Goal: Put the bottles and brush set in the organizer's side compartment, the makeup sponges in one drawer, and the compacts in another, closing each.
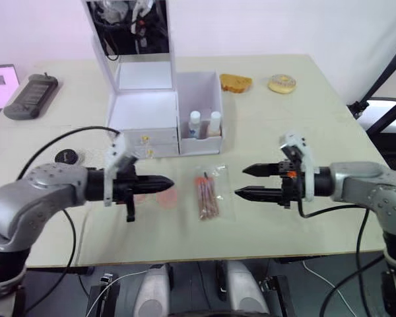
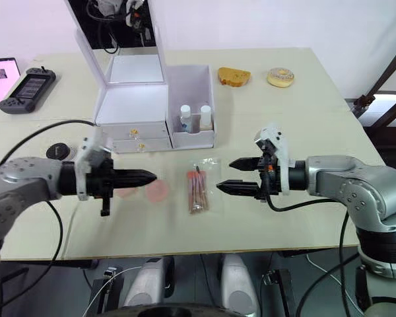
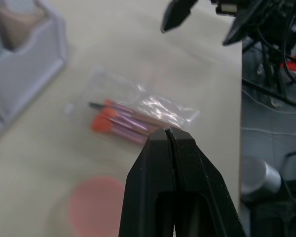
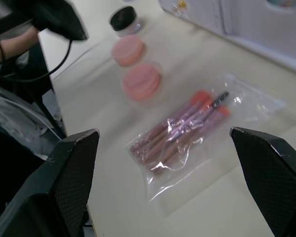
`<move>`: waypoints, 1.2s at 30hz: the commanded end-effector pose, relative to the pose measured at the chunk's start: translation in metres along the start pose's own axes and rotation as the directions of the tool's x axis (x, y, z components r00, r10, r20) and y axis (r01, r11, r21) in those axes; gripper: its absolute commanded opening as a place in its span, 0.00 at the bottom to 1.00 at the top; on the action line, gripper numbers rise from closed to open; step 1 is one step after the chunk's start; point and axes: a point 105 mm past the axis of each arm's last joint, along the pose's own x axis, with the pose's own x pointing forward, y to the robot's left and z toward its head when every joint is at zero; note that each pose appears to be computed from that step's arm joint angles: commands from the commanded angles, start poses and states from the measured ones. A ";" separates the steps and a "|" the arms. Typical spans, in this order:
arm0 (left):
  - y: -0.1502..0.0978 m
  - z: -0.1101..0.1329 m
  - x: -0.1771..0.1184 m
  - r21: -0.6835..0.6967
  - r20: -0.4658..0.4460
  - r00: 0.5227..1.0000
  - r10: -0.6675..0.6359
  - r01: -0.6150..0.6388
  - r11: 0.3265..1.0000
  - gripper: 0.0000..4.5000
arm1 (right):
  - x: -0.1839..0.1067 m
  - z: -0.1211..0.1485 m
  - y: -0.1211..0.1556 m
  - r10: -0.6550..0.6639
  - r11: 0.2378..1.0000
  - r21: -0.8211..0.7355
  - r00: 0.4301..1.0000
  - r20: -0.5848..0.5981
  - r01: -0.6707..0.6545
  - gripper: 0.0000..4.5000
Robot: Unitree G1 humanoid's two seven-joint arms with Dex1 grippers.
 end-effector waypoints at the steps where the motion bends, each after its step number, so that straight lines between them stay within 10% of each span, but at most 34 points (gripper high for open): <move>1: -0.007 -0.015 0.019 -0.120 -0.131 0.991 0.008 -0.024 0.992 0.01 | 0.010 0.004 0.000 -0.028 0.999 0.041 1.000 0.002 0.028 1.00; 36: 0.008 -0.058 0.078 -0.390 -0.298 0.931 0.212 -0.322 0.863 0.01 | 0.079 -0.032 -0.013 0.166 0.819 0.573 0.970 -0.179 -0.035 1.00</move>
